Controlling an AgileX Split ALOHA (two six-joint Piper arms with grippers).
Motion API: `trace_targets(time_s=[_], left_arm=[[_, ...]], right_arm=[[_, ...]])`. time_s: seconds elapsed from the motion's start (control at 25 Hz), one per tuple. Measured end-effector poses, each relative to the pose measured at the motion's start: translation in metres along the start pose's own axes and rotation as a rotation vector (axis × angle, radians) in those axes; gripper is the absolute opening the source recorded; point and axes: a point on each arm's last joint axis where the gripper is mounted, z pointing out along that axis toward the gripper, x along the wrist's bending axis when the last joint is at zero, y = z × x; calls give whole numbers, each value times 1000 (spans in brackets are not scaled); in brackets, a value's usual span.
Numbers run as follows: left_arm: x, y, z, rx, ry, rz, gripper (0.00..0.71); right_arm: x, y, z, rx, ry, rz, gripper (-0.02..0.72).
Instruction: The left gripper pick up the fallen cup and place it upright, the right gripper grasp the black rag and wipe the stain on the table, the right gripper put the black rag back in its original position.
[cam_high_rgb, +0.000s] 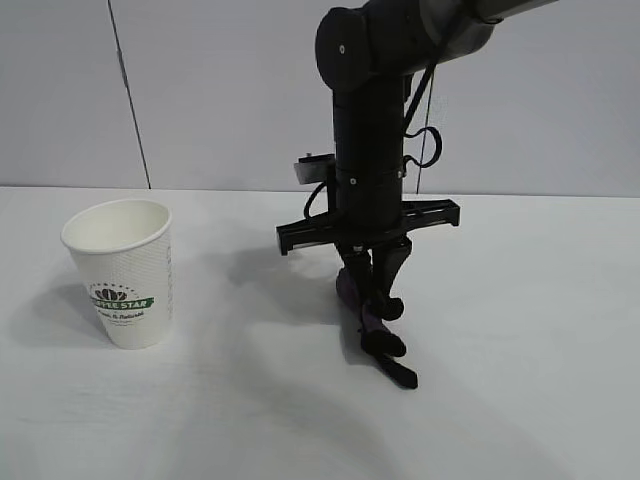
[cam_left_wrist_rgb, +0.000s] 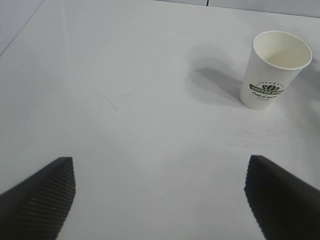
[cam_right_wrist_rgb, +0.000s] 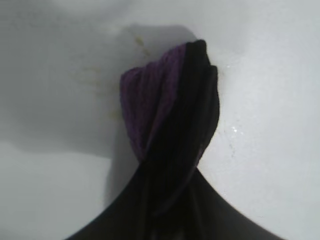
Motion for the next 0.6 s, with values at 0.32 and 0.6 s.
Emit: trace_targets(time_s=[0.32,0.6], left_arm=[[0,0,0,0,0,0,664],[0,0,0,0,0,0,664]], right_arm=[[1,0,0,3,8,4,542],[-2,-3,-50,-118,51,8,547]])
